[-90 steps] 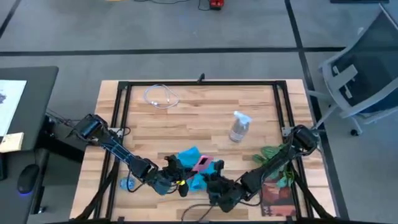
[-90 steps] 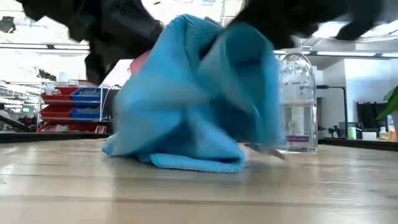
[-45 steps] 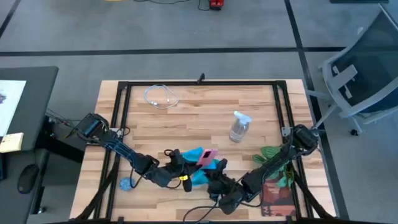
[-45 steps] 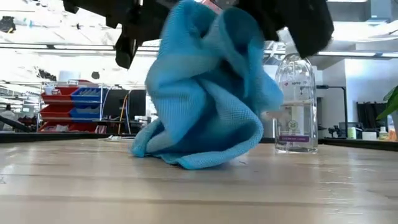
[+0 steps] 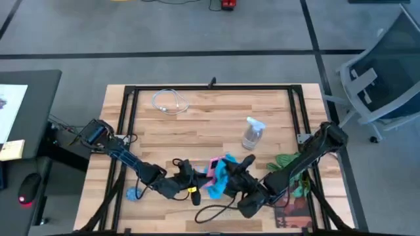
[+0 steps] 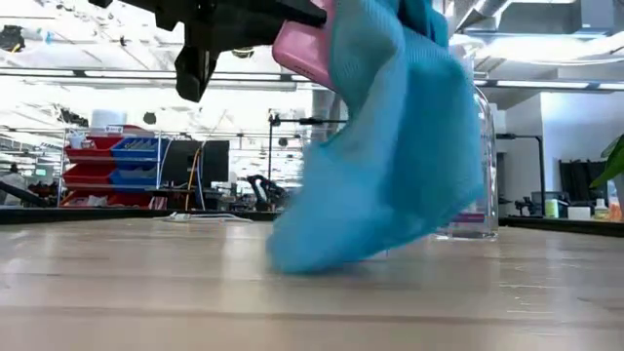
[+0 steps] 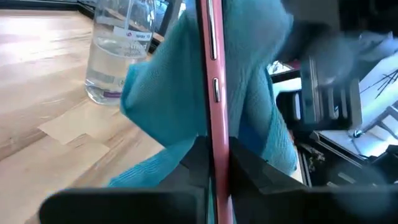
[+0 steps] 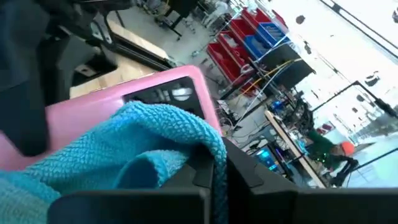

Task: Apply microfiber cloth
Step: Wipe the front of the cellphone with a microfiber cloth

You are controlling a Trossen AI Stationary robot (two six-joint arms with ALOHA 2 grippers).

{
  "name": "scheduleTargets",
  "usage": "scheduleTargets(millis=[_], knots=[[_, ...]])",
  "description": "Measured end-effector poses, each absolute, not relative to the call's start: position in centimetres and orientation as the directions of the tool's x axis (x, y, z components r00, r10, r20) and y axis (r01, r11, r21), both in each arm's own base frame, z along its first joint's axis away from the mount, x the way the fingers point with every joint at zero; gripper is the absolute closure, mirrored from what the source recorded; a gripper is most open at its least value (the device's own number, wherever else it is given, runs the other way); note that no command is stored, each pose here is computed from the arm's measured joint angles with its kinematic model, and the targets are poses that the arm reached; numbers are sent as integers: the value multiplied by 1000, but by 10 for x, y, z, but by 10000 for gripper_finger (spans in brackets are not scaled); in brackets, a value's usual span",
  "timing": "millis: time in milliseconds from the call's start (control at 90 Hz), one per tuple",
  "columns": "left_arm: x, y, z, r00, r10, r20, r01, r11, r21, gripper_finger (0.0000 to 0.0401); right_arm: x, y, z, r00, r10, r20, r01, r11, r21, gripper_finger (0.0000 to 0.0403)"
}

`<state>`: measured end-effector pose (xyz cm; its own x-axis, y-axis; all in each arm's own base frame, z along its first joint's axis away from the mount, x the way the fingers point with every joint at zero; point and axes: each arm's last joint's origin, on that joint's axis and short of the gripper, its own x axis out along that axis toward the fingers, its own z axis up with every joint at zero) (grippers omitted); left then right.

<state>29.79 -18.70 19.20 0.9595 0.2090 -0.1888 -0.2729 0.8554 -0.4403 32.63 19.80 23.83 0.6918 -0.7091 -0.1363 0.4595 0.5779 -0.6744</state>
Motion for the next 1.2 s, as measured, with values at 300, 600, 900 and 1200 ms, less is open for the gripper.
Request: scheduleTargets(millis=[300,600,900,1200], knots=[[297,-187,186,953,209,-218,-281,875,-394,391,335,218,198,757,-604,-248,307,664,-681,403],[297,-187,188,948,220,-228,-300,855,-422,391,349,219,230,691,-718,-84,436,507,-743,403],[293,-187,186,940,238,-246,-316,879,-356,391,345,218,223,746,-636,-199,376,648,-662,403],[272,-177,224,931,274,-242,-342,886,-313,391,310,219,193,681,-608,-407,257,720,-645,403]])
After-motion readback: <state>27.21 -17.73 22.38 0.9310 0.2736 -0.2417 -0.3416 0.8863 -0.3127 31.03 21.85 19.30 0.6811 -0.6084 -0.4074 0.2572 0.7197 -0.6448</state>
